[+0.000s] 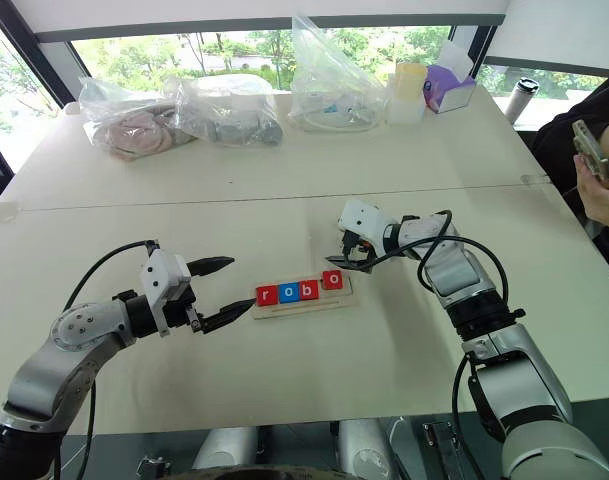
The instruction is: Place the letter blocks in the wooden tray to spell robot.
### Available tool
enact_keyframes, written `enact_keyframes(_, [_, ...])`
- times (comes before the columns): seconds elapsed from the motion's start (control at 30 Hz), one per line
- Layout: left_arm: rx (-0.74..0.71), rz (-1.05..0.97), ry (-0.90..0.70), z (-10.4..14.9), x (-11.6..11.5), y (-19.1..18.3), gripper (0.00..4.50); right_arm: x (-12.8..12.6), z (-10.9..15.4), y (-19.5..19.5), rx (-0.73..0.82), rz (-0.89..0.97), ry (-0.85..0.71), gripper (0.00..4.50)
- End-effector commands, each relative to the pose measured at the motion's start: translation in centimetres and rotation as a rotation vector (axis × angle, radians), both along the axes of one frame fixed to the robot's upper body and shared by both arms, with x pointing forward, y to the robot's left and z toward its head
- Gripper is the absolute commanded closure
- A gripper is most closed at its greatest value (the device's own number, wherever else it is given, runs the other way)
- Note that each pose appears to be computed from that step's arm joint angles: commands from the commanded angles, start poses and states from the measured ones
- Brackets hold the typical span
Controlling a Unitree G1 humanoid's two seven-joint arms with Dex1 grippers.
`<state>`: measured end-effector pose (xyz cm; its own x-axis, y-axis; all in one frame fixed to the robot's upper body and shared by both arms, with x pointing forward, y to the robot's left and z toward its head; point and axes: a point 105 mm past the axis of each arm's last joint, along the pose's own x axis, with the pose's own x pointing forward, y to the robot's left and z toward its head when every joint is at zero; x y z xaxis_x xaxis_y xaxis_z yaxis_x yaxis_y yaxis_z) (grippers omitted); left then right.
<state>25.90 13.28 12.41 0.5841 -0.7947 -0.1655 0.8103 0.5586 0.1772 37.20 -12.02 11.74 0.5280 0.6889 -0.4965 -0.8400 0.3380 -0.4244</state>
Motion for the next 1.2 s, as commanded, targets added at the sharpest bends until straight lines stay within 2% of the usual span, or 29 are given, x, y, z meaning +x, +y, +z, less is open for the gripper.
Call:
enact_keyframes(0.03, [-0.004, -0.016, -0.04, 0.9, -0.3, -0.4, 0.0, -0.1, 1.4, -0.2, 0.007, 0.02, -0.042, 0.03])
enact_keyframes(0.4, [-0.008, -0.019, -0.042, 0.8, -0.1, -0.7, 0.0, -1.9, 1.5, 0.6, 0.04, 0.047, 0.013, 0.03])
enact_keyframes(0.87, [-0.011, -0.026, -0.042, 0.8, 0.1, -0.9, 0.0, -2.1, 2.7, -0.1, 0.041, 0.007, -0.022, 0.03])
enact_keyframes(1.03, [-0.01, -0.026, -0.041, 0.8, 0.1, -0.8, 0.0, 0.1, 3.5, -3.4, 0.102, -0.245, -0.056, 0.03])
enact_keyframes(1.2, [-0.011, -0.023, -0.04, 0.7, 0.0, -0.8, 0.0, 0.5, 2.0, -7.4, 0.172, -0.609, 0.051, 0.03])
